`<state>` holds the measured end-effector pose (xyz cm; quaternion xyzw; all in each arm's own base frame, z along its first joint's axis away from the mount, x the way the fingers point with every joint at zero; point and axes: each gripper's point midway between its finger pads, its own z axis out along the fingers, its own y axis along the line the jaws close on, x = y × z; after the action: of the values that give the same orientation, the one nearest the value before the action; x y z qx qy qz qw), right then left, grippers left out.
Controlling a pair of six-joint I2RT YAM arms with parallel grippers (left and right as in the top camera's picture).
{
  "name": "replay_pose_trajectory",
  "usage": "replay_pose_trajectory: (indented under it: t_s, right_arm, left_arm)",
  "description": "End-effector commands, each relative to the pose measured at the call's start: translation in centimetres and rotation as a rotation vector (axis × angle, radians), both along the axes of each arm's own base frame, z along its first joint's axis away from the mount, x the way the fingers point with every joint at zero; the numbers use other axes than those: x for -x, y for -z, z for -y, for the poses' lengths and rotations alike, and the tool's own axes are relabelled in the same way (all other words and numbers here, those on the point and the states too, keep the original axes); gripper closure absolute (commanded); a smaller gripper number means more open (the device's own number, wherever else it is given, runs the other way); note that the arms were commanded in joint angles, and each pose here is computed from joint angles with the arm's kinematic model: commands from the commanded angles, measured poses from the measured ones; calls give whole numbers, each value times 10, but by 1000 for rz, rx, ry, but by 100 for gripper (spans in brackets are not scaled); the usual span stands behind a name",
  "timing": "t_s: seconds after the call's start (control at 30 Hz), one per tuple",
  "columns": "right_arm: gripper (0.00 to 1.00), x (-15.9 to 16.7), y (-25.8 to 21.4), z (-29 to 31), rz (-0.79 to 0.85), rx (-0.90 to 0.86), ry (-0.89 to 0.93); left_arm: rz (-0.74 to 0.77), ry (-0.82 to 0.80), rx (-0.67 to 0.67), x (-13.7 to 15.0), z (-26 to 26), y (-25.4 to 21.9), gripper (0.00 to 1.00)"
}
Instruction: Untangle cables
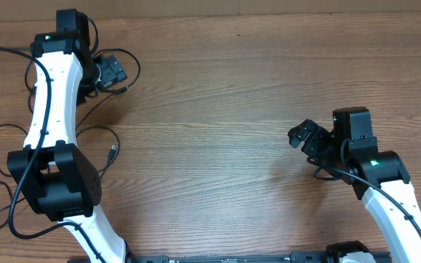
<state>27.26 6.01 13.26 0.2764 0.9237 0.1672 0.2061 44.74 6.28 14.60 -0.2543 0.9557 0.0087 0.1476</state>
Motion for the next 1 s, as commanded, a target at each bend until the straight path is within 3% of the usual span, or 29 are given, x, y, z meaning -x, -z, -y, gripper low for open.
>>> replay_pose_trajectory:
  t_s: [0.0, 0.1, 0.2, 0.3, 0.37, 0.6, 0.7, 0.97]
  right_arm:
    - [0, -5, -9, -2, 28, -6, -10]
    - [0, -5, -9, -2, 28, -6, -10]
    - [0, -5, -9, -2, 28, -6, -10]
    - [0, -5, -9, -2, 28, -6, -10]
    - [0, -5, -9, -2, 28, -6, -10]
    - [0, -5, -9, -2, 28, -6, -10]
    - [0, -5, -9, -2, 28, -6, -10]
    - [0, -5, -9, -2, 27, -7, -10]
  left_arm:
    - [28, 353, -200, -12, -8, -18, 0]
    - [29, 525, -267, -19, -9, -18, 0]
    - [37, 596, -246, -22, -1, -14, 0]
    - [29, 680, -210, -22, 8, -3, 16]
    - [7, 703, -208, -22, 8, 8, 20]
    - [-115, 758, -161, -19, 8, 66, 16]
    - [-167, 789, -147, -17, 7, 89, 27]
    - [-317, 783, -176, -6, -9, 140, 30]
